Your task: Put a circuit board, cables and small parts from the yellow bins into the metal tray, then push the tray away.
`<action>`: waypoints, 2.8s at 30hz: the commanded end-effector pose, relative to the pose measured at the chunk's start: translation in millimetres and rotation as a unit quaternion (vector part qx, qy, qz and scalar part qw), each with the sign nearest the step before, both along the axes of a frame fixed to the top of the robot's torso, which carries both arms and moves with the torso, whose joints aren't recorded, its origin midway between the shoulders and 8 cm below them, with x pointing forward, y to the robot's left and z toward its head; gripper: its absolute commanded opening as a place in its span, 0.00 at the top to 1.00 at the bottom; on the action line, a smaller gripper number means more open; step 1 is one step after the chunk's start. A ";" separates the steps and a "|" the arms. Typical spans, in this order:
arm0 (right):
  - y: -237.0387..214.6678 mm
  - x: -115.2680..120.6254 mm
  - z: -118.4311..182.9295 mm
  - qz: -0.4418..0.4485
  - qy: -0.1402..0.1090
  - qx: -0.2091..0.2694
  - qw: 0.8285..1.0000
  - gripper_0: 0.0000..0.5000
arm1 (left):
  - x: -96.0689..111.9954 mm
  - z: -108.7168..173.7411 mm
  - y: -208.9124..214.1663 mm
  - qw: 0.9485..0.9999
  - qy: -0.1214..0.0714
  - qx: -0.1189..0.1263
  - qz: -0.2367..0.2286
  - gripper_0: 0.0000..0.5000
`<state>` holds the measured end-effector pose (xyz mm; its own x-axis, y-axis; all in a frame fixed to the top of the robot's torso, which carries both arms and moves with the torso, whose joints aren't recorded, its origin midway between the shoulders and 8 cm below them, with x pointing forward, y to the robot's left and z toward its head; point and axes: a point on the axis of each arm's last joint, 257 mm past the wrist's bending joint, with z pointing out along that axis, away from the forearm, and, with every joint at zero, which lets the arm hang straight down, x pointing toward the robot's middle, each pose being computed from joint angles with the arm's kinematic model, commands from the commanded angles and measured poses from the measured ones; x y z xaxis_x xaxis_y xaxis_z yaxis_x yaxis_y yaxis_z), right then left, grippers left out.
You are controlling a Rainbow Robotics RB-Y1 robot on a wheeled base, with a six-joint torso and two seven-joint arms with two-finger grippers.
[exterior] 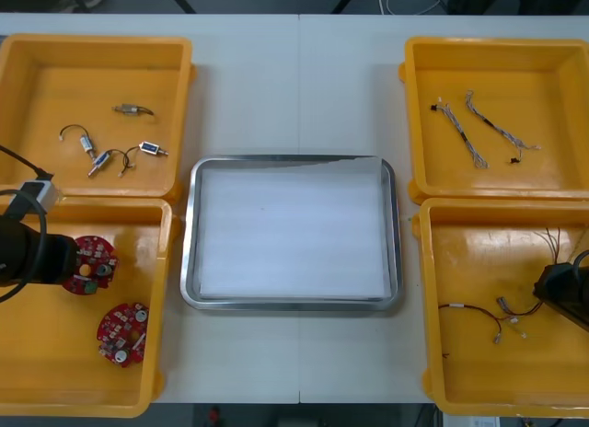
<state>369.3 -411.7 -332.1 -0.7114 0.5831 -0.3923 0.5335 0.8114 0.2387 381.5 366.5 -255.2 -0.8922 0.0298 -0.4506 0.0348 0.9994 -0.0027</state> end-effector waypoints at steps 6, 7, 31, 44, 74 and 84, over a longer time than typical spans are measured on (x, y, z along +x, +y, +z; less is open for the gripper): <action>3.7 -4.3 -13.2 -0.017 0.011 0.015 1.000 1.00 | -2.2 71.3 -5.9 1.000 -0.023 0.002 0.008 1.00; 0.6 -2.5 -8.7 -0.020 0.007 0.016 1.000 1.00 | -3.3 76.4 -9.3 1.000 -0.021 0.004 0.005 1.00; -11.6 -35.8 147.6 0.023 0.017 -0.087 0.996 1.00 | 4.9 110.7 -196.0 0.995 -0.003 -0.046 -0.085 1.00; 43.6 -43.7 196.0 0.192 -0.012 -0.122 0.974 1.00 | 18.0 48.7 -247.4 0.992 0.010 -0.028 -0.121 1.00; 93.3 -49.9 220.1 0.512 0.000 -0.274 0.814 1.00 | 35.6 0.2 -247.4 0.993 0.010 -0.006 -0.121 1.00; 92.0 -49.4 220.2 0.513 0.000 -0.277 0.813 1.00 | 35.4 0.0 -247.8 0.993 0.010 -0.007 -0.121 0.05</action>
